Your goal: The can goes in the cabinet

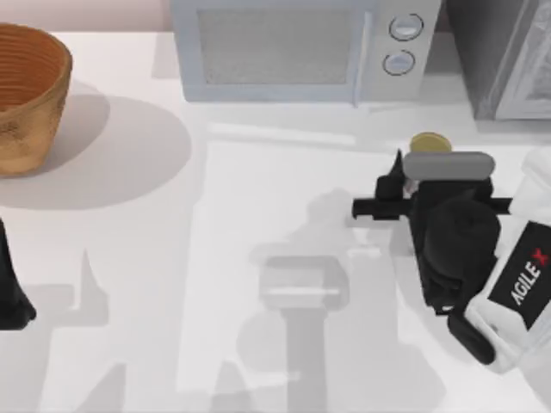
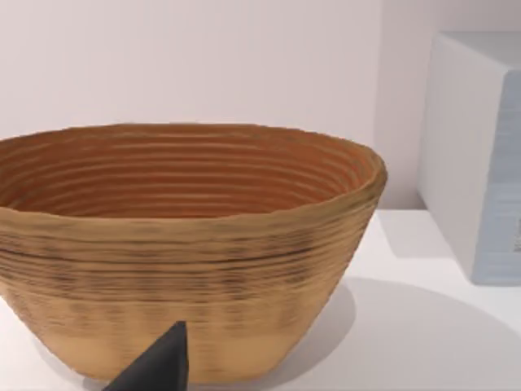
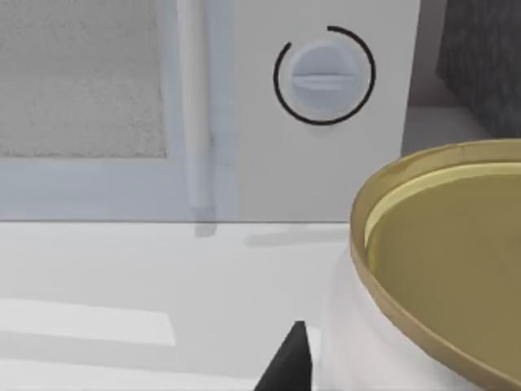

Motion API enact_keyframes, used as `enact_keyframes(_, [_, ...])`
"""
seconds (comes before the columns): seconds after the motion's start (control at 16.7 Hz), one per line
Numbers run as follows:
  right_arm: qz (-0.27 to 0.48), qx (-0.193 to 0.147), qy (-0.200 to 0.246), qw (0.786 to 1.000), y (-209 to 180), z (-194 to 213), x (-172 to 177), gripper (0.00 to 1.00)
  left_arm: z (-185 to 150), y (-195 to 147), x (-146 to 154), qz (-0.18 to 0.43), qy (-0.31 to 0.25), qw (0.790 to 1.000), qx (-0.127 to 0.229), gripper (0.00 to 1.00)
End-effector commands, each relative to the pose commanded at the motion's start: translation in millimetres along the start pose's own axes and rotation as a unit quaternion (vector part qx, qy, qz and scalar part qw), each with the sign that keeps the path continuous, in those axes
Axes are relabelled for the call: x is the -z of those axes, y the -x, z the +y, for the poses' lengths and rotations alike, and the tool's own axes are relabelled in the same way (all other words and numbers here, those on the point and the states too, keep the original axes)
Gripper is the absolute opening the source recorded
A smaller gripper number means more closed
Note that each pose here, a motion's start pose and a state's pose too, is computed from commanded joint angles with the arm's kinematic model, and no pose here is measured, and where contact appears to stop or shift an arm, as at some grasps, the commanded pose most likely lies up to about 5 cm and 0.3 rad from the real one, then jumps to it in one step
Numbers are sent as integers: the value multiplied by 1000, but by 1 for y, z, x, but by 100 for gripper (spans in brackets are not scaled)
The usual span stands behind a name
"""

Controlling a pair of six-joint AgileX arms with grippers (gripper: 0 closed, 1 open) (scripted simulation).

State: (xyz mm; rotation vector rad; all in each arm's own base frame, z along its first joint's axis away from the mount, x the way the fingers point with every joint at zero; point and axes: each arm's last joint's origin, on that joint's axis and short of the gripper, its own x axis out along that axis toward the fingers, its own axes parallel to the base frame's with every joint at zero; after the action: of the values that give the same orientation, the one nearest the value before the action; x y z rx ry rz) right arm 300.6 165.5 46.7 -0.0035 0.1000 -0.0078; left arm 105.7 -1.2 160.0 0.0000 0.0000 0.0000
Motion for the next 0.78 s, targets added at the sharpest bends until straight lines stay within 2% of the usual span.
enact_keyframes(0.48, [1,1,0,1000,10,-1,-103,0,0,0,0,0,0,1000,0,100])
enact_keyframes(0.6, [-2,1,-2,1000,15,-2,-119,0,0,0,0,0,0,1000,0,100])
enact_keyframes(0.78, [-3,1,-3,1000,17,-3,-125,0,0,0,0,0,0,1000,0,100])
